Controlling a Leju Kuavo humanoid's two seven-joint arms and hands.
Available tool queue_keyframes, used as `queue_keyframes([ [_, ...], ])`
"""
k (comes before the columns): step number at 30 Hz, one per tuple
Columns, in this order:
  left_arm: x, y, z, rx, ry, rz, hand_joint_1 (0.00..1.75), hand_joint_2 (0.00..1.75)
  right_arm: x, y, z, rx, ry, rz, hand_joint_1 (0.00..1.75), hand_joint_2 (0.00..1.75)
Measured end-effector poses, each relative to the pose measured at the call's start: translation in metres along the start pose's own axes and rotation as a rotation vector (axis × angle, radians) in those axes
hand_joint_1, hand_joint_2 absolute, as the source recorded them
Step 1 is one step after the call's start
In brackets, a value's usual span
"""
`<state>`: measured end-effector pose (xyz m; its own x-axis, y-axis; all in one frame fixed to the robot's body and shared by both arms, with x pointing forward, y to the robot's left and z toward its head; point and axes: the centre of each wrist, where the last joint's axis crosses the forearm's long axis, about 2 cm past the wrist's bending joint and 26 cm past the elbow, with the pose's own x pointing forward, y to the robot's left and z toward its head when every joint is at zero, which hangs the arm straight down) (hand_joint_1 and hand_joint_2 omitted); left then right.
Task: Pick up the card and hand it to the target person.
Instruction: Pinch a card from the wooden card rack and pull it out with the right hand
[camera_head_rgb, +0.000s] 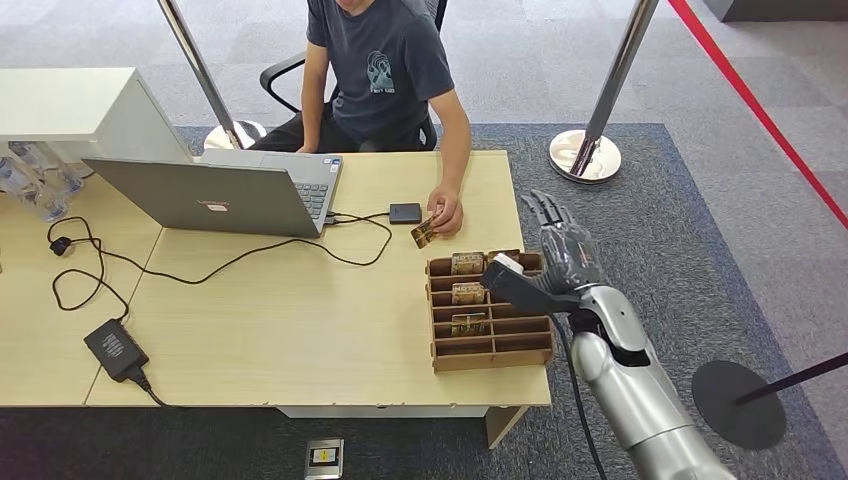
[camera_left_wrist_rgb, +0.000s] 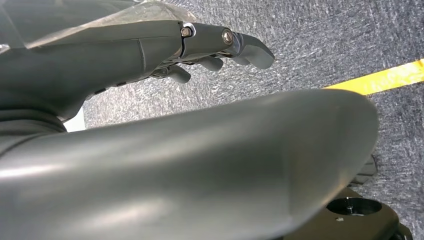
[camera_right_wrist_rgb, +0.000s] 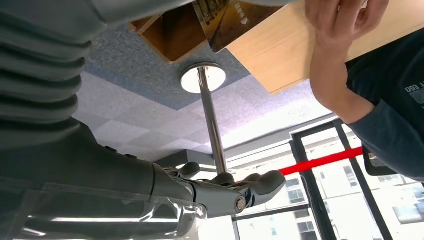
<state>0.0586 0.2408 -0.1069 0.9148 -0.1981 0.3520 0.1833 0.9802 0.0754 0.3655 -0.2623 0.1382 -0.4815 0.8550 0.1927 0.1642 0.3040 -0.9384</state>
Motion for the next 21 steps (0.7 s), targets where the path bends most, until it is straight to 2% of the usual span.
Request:
queue_keyframes([
  [12, -0.001, 0.0, 0.0, 0.004, 0.002, 0.009, 0.0, 0.0, -0.001, -0.007, -0.011, -0.023, -0.034, 0.024, 0.0, 1.75],
  [21, -0.002, 0.0, 0.0, 0.01, 0.005, 0.01, 0.0, 0.0, -0.004, -0.01, -0.009, -0.056, -0.018, 0.189, 0.0, 1.75],
])
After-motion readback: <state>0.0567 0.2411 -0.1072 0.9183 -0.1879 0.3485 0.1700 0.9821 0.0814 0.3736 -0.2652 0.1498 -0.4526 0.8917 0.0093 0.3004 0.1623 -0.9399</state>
